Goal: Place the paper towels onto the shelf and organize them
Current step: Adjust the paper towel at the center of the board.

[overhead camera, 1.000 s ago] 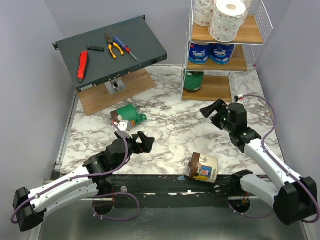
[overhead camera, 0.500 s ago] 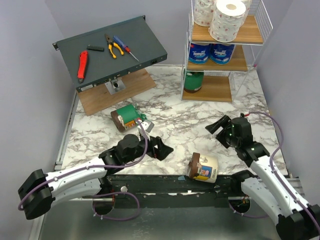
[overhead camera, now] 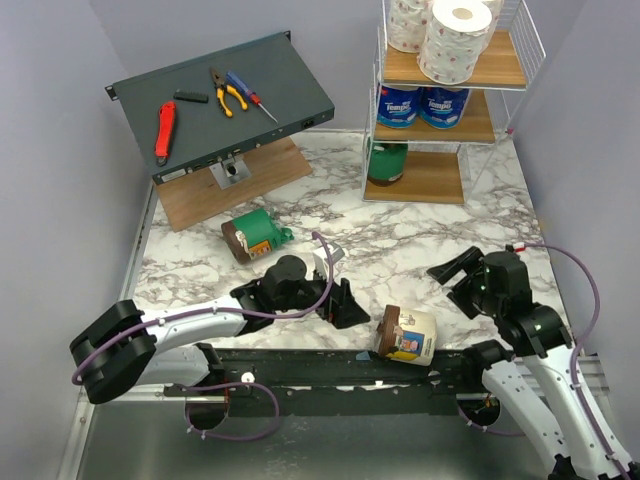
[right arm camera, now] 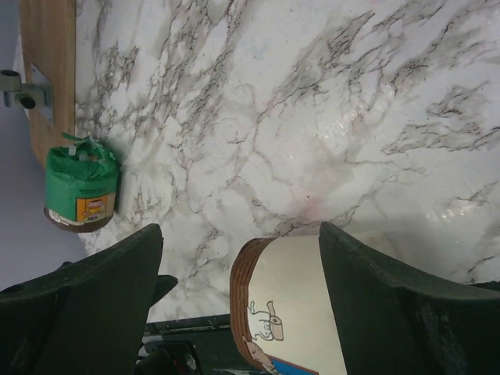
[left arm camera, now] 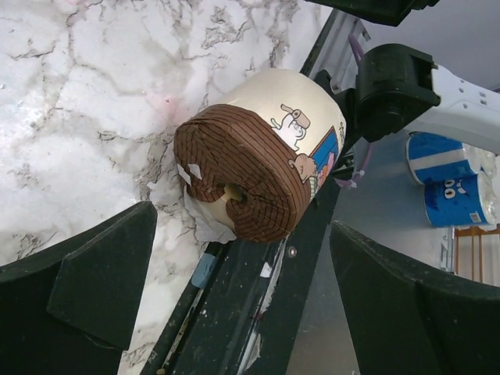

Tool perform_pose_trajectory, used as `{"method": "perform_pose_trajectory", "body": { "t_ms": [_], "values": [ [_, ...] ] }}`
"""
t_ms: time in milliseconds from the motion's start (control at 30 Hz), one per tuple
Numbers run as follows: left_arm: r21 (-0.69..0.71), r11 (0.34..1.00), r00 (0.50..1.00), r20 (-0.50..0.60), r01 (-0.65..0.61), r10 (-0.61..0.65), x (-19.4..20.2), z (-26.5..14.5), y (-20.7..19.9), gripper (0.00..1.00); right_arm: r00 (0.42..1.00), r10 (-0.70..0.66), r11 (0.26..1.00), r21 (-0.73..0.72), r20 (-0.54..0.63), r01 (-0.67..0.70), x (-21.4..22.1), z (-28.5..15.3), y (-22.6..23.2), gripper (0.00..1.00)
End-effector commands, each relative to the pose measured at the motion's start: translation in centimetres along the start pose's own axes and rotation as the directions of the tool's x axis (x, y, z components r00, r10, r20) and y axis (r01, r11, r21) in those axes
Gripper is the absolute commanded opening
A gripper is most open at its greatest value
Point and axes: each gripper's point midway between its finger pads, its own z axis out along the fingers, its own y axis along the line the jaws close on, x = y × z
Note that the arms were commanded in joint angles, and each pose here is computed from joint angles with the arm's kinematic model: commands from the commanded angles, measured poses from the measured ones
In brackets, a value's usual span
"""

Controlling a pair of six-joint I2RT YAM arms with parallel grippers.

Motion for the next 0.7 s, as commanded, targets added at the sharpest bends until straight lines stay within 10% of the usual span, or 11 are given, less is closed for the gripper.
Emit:
{"method": "perform_pose_trajectory", "body": {
  "t_ms": [0, 233, 667],
  "values": [
    [0.084, 0.996, 1.0, 0.003, -0.01, 0.01, -0.5, 0.1, -1.7, 0.96, 1.0, -0.018, 0.997, 0.081, -0.022, 0.019, 0.0, -2.5, -1.2, 0.84],
    [0.096, 0.995, 0.999, -0.044, 0.024, -0.02, -0.5, 1.4, -1.9, 0.94, 0.986, -0.057, 0.952, 0.288, -0.157, 0.101, 2.0, -2.5, -5.1, 0.83],
    [0.063, 0.998, 1.0, 0.007, -0.023, 0.022, -1.1, 0.4, -1.6, 0.94, 0.919, -0.064, 0.993, 0.068, -0.389, 0.098, 7.6, -1.8, -4.2, 0.81]
  ]
}}
